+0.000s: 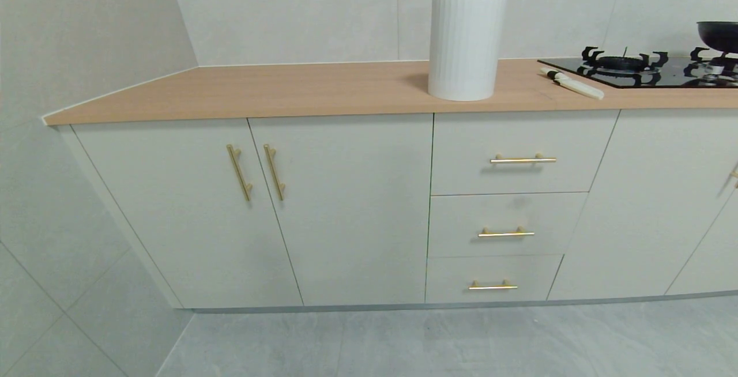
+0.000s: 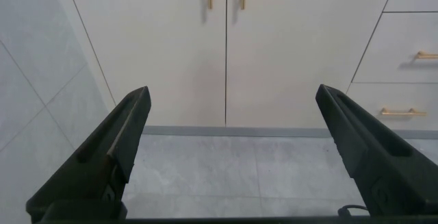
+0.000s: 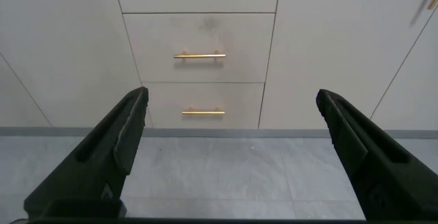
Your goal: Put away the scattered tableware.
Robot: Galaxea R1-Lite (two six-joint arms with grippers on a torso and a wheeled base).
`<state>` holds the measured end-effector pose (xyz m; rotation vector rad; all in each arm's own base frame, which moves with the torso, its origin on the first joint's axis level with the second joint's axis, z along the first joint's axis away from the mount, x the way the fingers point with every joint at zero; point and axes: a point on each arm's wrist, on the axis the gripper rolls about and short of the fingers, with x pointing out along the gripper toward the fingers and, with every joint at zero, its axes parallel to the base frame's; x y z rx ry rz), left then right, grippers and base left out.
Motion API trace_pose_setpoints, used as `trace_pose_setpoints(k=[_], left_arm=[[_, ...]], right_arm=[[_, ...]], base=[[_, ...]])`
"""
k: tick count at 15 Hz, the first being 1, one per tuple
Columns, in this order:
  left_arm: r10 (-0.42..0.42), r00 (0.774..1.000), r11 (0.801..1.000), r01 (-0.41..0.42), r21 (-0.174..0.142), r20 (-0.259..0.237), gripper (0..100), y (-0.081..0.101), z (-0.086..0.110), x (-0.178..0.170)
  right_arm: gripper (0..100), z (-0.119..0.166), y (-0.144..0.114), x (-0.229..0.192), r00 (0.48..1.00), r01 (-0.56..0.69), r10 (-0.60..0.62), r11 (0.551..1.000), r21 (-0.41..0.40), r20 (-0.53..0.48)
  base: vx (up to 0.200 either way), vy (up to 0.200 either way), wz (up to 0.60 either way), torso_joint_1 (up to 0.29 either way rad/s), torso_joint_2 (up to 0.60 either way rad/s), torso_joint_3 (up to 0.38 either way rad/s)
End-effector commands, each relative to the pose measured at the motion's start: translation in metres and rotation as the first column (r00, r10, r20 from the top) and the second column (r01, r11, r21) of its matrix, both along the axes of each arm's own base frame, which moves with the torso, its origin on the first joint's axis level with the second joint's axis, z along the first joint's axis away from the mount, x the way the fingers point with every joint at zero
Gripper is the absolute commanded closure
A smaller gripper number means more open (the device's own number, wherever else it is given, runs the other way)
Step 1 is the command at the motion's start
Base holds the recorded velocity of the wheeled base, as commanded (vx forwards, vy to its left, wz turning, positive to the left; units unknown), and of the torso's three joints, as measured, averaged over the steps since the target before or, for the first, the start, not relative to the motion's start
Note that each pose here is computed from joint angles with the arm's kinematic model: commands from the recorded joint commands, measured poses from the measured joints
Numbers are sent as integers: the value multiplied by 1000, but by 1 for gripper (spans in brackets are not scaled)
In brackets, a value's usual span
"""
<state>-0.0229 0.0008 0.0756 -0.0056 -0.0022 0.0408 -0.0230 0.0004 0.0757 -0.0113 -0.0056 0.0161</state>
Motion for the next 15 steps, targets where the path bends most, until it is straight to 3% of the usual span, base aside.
trace_pose_setpoints(k=[1, 6, 15], left_arm=[[1, 1000, 1000, -1, 1, -1, 0, 0, 0, 0], [1, 1000, 1000, -1, -1, -1, 0, 0, 0, 0], [1, 1000, 1000, -1, -2, -1, 0, 0, 0, 0]], right_arm=[[0, 0, 0, 0, 1000, -4, 4, 1000, -3, -5], [0, 0, 0, 0, 1000, -5, 5, 1000, -3, -5], [0, 0, 0, 0, 1000, -5, 5, 1000, -1, -6]], base=[[0, 0, 0, 0, 0, 0], [0, 0, 0, 0, 0, 0], [200, 0, 0, 2, 1, 3]])
